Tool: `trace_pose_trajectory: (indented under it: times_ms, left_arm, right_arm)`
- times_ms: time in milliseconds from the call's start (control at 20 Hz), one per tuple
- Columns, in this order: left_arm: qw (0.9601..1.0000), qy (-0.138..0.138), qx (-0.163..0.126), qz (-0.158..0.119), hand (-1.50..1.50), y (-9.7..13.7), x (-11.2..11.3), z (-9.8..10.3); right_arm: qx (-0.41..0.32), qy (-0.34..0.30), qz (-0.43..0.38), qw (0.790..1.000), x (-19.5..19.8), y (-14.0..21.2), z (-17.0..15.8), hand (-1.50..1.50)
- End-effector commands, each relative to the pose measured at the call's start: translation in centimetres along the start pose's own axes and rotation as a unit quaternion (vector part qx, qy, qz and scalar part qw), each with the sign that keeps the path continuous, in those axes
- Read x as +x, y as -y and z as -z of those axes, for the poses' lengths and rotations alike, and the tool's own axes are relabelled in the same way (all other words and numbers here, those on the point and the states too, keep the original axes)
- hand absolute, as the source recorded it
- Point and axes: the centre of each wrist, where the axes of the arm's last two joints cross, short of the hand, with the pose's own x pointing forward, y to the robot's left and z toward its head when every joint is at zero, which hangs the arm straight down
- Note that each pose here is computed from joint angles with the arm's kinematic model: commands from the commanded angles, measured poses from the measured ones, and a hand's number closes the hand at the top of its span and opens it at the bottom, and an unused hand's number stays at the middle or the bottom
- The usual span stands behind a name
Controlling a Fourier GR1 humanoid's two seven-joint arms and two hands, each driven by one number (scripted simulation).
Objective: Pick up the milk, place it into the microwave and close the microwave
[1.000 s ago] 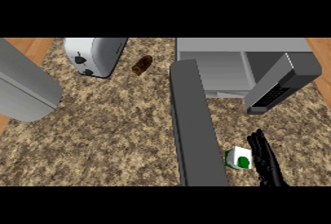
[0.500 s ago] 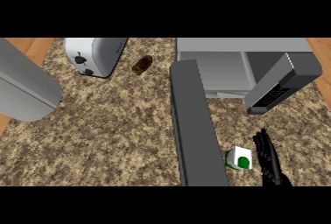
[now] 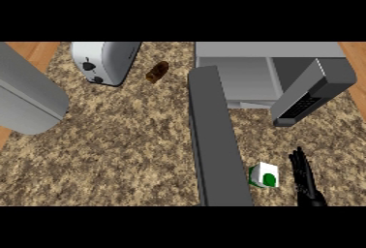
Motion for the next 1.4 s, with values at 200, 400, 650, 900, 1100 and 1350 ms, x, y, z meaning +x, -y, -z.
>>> trace_pose_trajectory:
  times_ms: [200,400,650,900,1100,1350]
  left_arm:
    - [1.0000,0.003,-0.002,0.002,-1.50,0.5,1.3,-0.5]
    - [1.0000,0.006,-0.002,-0.003,-1.50,-1.3,0.7,-0.8]
    - [0.9999,0.012,-0.006,-0.001,-1.50,0.0,2.3,-1.3]
    - [0.9999,0.009,-0.006,0.007,-1.50,-0.1,1.1,-1.3]
    - [0.9999,0.009,-0.003,-0.002,-1.50,0.1,0.6,-1.3]
    - [1.0000,-0.002,-0.002,0.001,-1.50,-0.6,0.2,-1.0]
  right_arm:
    - [0.007,-0.008,0.018,1.000,-4.8,1.5,-0.4,-1.50]
    - [0.019,-0.005,0.009,1.000,-5.6,0.8,-2.0,-1.50]
    - [0.006,-0.008,-0.005,1.000,-8.0,0.8,0.8,-1.50]
    - [0.001,0.000,-0.021,1.000,-8.7,0.4,2.6,-1.50]
    - [0.016,0.006,-0.023,1.000,-11.7,2.3,0.3,-1.50]
    - [0.045,0.019,0.010,0.999,-12.3,-2.1,0.8,1.50]
